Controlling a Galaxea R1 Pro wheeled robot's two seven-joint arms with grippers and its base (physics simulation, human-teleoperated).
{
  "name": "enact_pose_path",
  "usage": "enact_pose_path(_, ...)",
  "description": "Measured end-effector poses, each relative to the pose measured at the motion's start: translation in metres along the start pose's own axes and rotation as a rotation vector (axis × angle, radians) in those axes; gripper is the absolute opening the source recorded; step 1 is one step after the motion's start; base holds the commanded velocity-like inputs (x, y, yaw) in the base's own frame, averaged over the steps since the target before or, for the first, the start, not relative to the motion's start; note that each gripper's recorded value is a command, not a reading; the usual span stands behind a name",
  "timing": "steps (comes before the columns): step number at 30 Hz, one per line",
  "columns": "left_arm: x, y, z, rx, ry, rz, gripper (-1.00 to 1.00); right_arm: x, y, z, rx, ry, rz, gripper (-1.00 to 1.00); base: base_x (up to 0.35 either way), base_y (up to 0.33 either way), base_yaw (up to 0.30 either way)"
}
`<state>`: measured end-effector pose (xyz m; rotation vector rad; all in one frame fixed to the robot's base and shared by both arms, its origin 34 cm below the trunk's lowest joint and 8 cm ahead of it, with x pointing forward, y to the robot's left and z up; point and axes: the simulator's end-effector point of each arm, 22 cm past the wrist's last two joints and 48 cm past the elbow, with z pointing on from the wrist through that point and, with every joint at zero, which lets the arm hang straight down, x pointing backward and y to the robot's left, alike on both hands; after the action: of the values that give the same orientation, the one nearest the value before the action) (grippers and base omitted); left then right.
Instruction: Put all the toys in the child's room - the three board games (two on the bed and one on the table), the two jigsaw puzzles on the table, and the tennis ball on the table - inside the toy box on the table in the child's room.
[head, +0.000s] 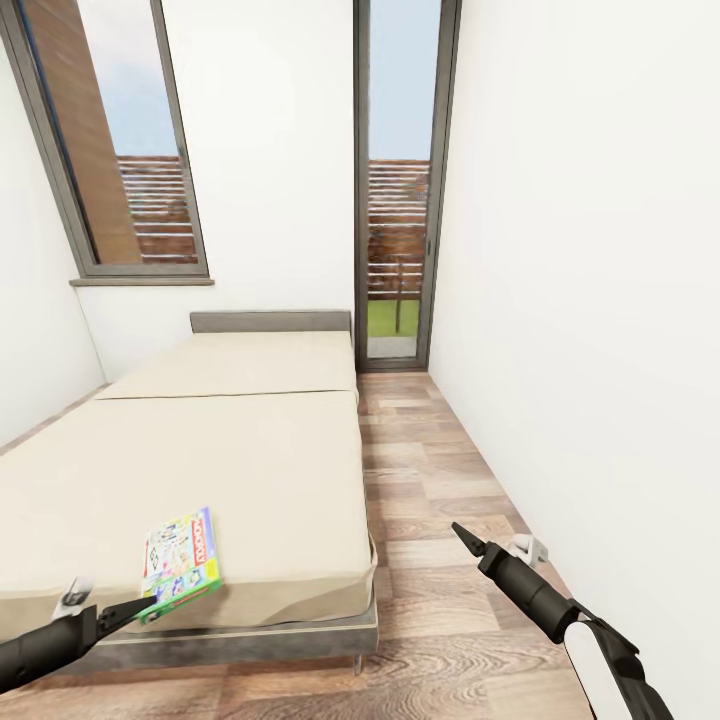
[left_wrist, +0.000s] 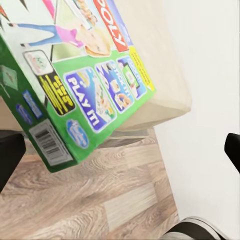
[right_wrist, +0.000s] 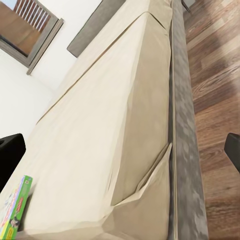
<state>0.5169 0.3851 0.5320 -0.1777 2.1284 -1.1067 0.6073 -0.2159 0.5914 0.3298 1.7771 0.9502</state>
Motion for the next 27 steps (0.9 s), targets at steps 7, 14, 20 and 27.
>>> enact_pose_path(7, -0.0033, -0.0038, -0.0055, 0.020, 0.000, 0.007, 1.00, 0.0002, -0.0002, 0.0000, 0.000, 0.000, 0.000, 1.00, 0.000, 0.000, 0.000)
enact_pose_path(14, -0.0043, -0.0037, -0.0071, 0.019, -0.001, 0.008, 1.00, 0.0000, 0.0000, 0.0000, 0.000, 0.000, 0.000, 1.00, 0.000, 0.000, 0.000)
enact_pose_path(20, -0.0047, -0.0033, -0.0079, 0.018, 0.000, 0.007, 1.00, 0.0002, -0.0002, 0.0000, 0.000, 0.000, 0.000, 1.00, 0.000, 0.000, 0.000)
enact_pose_path(27, -0.0015, -0.0001, -0.0071, 0.018, 0.000, 0.006, 1.00, 0.0036, -0.0032, -0.0004, 0.000, 0.000, 0.000, 1.00, 0.000, 0.000, 0.000)
